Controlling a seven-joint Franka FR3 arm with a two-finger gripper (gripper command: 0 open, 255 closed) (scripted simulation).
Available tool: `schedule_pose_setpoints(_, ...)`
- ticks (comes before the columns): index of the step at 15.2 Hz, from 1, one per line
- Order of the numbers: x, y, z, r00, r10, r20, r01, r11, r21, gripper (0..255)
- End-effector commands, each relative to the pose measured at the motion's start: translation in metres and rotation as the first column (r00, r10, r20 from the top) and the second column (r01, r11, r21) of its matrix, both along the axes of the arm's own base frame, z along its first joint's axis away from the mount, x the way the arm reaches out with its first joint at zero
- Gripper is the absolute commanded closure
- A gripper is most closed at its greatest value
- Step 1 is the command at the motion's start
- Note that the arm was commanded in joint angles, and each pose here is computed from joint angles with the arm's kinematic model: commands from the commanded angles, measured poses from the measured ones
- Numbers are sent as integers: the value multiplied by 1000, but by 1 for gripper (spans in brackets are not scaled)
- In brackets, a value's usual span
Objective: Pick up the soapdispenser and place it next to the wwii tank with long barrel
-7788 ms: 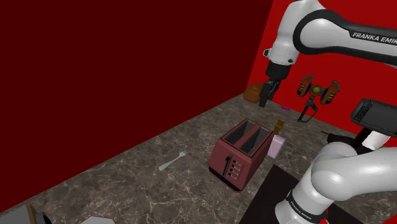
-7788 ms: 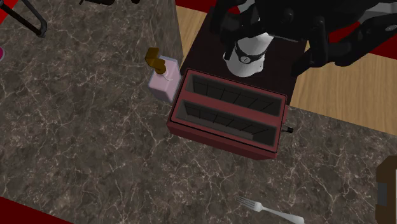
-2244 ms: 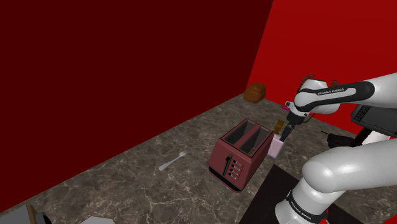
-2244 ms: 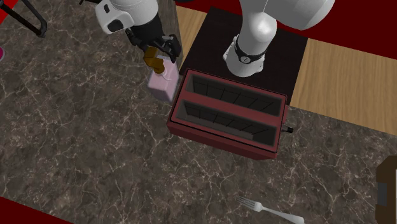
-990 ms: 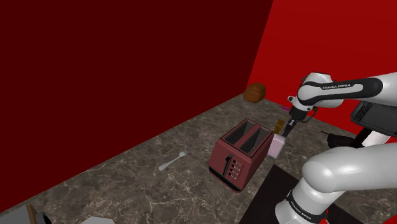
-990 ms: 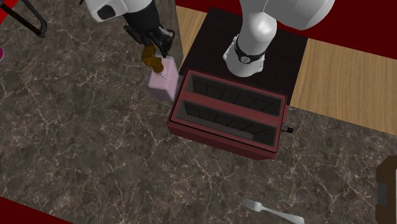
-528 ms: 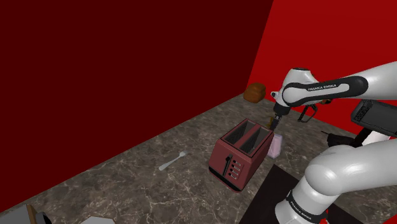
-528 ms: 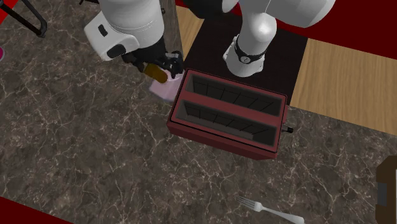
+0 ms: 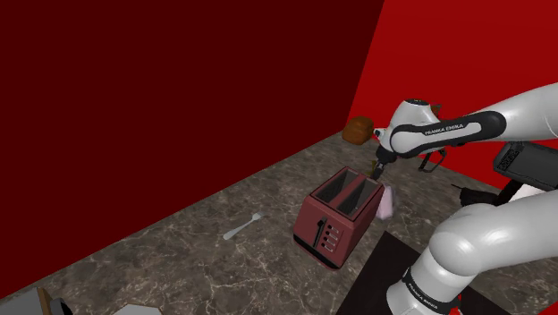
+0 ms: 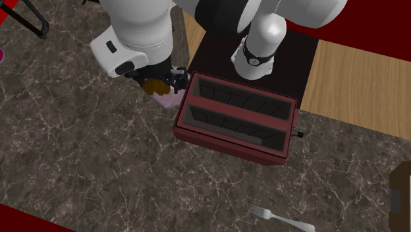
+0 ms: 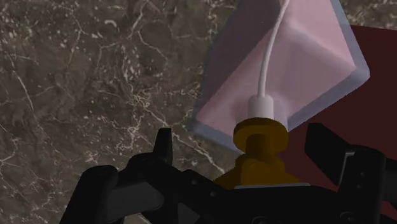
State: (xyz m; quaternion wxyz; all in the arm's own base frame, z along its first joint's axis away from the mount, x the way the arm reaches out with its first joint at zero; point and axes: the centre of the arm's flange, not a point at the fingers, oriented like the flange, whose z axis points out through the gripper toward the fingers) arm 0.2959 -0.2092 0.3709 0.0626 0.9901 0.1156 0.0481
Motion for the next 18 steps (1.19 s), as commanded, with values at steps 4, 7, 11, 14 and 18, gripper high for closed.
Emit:
schedule_pose_setpoints(4, -8, 1, -26, 996, 1, -86, 2, 999, 34, 0)
schedule_pose_setpoints(7, -8, 1, -26, 996, 1, -86, 2, 999, 34, 0)
schedule_pose_setpoints(11, -4, 11, -27, 996, 0, -87, 2, 999, 32, 255)
schedule_pose_setpoints(14, -5, 8, -26, 996, 1, -87, 2, 999, 32, 255)
schedule_pose_setpoints(18, -8, 1, -26, 996, 1, -86, 2, 999, 34, 255)
